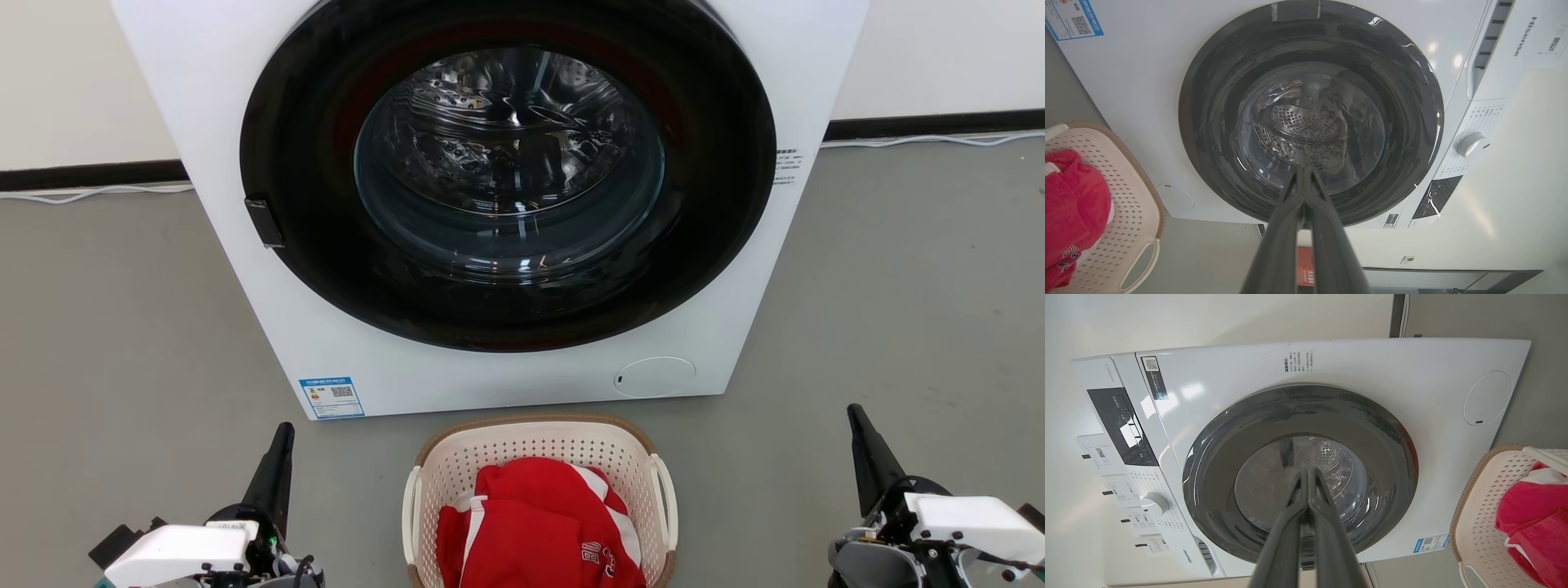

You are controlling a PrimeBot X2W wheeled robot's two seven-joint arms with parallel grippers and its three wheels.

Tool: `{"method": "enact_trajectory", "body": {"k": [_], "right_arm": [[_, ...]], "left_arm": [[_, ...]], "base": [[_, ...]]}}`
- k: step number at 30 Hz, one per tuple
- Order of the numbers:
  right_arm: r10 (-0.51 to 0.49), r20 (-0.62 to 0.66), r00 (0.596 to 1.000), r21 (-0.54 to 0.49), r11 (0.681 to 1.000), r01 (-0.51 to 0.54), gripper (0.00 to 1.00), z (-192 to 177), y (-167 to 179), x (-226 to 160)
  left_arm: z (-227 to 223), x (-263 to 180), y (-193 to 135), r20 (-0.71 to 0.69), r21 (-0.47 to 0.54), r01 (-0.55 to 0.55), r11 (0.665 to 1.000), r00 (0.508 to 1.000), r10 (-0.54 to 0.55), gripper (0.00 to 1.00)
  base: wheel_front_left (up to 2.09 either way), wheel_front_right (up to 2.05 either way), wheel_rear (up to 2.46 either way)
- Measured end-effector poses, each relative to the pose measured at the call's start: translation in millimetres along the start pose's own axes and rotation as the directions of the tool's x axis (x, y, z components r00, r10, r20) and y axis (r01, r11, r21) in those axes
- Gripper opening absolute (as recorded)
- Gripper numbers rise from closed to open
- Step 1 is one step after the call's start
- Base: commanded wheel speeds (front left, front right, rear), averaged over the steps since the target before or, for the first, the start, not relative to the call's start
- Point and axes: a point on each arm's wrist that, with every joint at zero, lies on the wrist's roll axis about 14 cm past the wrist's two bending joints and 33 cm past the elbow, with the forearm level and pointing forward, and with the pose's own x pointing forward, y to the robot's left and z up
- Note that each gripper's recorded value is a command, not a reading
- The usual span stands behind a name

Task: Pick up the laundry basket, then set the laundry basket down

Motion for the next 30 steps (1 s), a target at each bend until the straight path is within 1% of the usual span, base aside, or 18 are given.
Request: {"method": "enact_trajectory", "body": {"k": [30], "right_arm": [[0.000,0.000,1.000,0.000,1.000,0.000,0.00,0.0,0.0,0.0]], "left_arm": [[0.0,0.0,0.0,0.000,0.000,0.000,1.000,1.000,0.000,0.00]], "base": [[0.00,0.00,0.00]]}}
